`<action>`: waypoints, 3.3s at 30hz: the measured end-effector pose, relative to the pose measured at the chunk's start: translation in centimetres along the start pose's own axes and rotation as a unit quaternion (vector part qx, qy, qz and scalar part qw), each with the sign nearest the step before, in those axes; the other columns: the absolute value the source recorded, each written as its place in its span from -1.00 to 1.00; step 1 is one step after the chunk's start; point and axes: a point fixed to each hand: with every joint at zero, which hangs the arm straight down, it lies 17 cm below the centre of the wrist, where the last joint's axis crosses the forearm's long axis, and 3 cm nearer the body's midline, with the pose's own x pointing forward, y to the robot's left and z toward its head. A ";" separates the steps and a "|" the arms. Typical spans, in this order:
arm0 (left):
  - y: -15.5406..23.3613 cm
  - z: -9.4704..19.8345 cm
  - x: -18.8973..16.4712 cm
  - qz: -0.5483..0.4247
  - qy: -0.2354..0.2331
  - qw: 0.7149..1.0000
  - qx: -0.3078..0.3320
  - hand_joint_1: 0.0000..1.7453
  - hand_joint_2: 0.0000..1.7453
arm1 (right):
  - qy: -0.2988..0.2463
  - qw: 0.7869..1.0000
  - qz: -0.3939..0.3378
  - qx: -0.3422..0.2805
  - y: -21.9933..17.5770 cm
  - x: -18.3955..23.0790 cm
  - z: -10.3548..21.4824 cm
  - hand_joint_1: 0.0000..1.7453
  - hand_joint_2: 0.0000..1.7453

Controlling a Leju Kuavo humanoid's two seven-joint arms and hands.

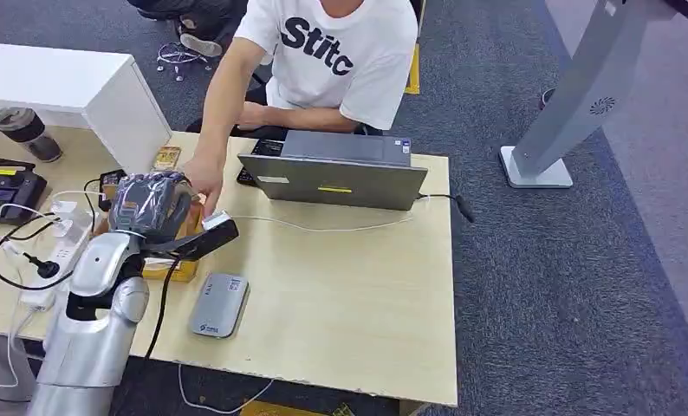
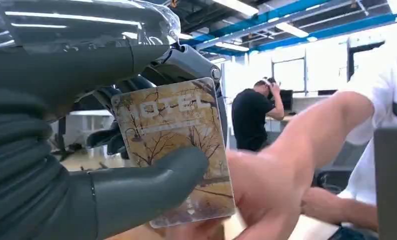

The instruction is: Pass the card to the sensor for recognition and then transmit it.

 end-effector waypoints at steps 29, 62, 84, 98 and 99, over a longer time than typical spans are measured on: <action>7.5 -3.0 -7.3 0.033 0.118 0.986 0.115 -1.00 1.00 | 0.008 0.998 0.061 -0.017 -1.6 -0.6 -0.4 -1.00 1.00; 0.9 15.3 -4.8 0.224 0.101 0.964 0.104 -1.00 1.00 | 0.038 0.999 0.013 -0.020 -1.3 -2.0 -0.2 -1.00 1.00; 0.1 19.8 -5.9 0.346 0.145 0.914 0.153 -1.00 1.00 | 0.041 0.999 0.002 -0.017 -0.9 -2.2 -0.1 -1.00 1.00; -2.6 18.9 -5.2 0.261 0.154 0.951 0.061 -1.00 1.00 | 0.035 0.999 0.007 -0.011 -0.7 -1.9 -0.1 -1.00 1.00; -2.6 18.6 -5.3 0.249 0.154 0.954 0.054 -1.00 1.00 | 0.035 0.999 0.011 -0.011 -0.7 -1.9 -0.1 -1.00 1.00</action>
